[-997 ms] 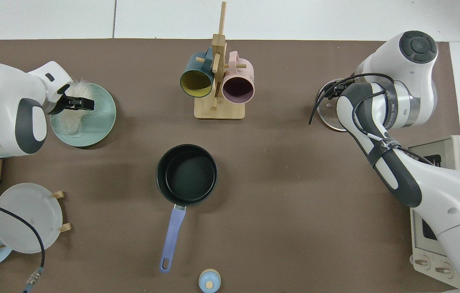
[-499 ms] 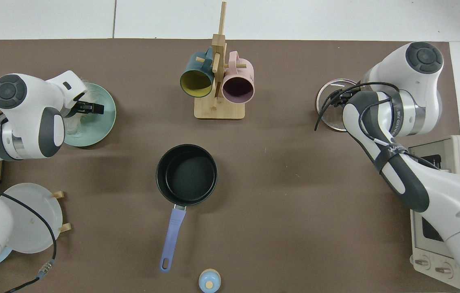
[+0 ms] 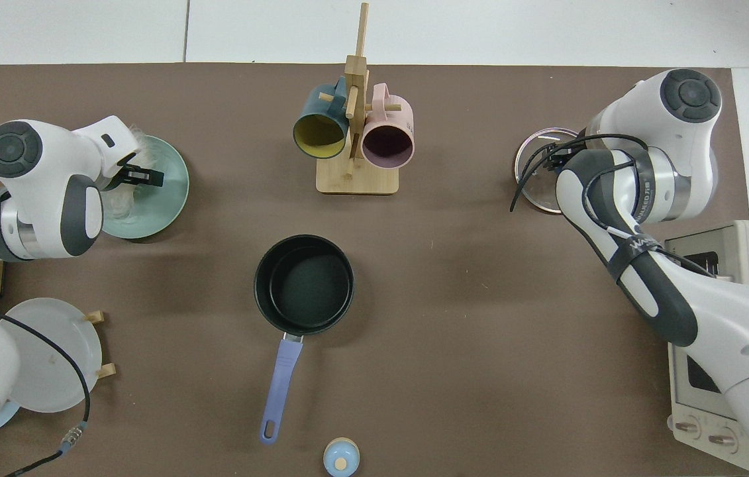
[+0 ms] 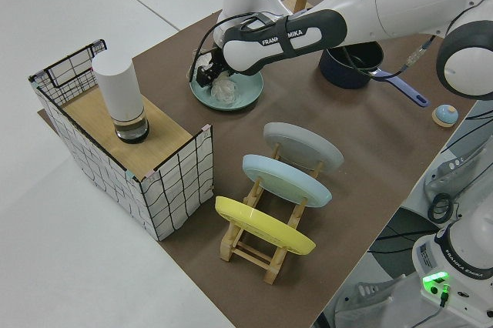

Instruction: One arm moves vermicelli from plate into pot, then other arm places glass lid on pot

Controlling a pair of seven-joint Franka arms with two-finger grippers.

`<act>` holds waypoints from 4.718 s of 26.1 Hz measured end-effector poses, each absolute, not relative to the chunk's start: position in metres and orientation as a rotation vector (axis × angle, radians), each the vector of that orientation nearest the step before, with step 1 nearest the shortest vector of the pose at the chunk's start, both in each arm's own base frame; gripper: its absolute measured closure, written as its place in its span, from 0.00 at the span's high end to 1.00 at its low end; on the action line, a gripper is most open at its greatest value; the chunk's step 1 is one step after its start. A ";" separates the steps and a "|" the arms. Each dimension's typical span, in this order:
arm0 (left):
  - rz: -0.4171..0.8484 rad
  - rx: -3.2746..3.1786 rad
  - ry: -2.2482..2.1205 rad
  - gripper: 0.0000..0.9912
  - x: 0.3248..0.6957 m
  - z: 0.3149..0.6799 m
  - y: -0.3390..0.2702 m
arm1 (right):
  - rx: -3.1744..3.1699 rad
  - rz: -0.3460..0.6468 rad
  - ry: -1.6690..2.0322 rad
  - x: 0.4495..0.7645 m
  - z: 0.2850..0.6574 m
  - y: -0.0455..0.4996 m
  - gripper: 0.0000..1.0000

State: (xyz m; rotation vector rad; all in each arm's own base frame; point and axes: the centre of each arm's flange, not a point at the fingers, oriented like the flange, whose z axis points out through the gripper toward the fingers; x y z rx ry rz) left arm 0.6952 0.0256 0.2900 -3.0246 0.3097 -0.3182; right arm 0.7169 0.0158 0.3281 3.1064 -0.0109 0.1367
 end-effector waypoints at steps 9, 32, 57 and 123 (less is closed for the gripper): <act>-0.277 -3.024 0.333 0.35 0.694 0.317 0.025 | 3.105 0.185 -0.009 0.717 0.350 0.017 0.62; 0.006 -3.082 0.271 0.32 0.594 0.479 -0.054 | 3.082 0.073 -0.054 0.616 0.575 0.005 0.62; -0.037 -3.182 0.018 0.31 0.555 0.407 -0.259 | 3.080 0.042 -0.042 0.612 0.573 0.010 0.62; -0.032 -3.100 0.166 1.00 0.593 0.460 -0.137 | 3.091 0.061 -0.098 0.576 0.570 0.208 0.62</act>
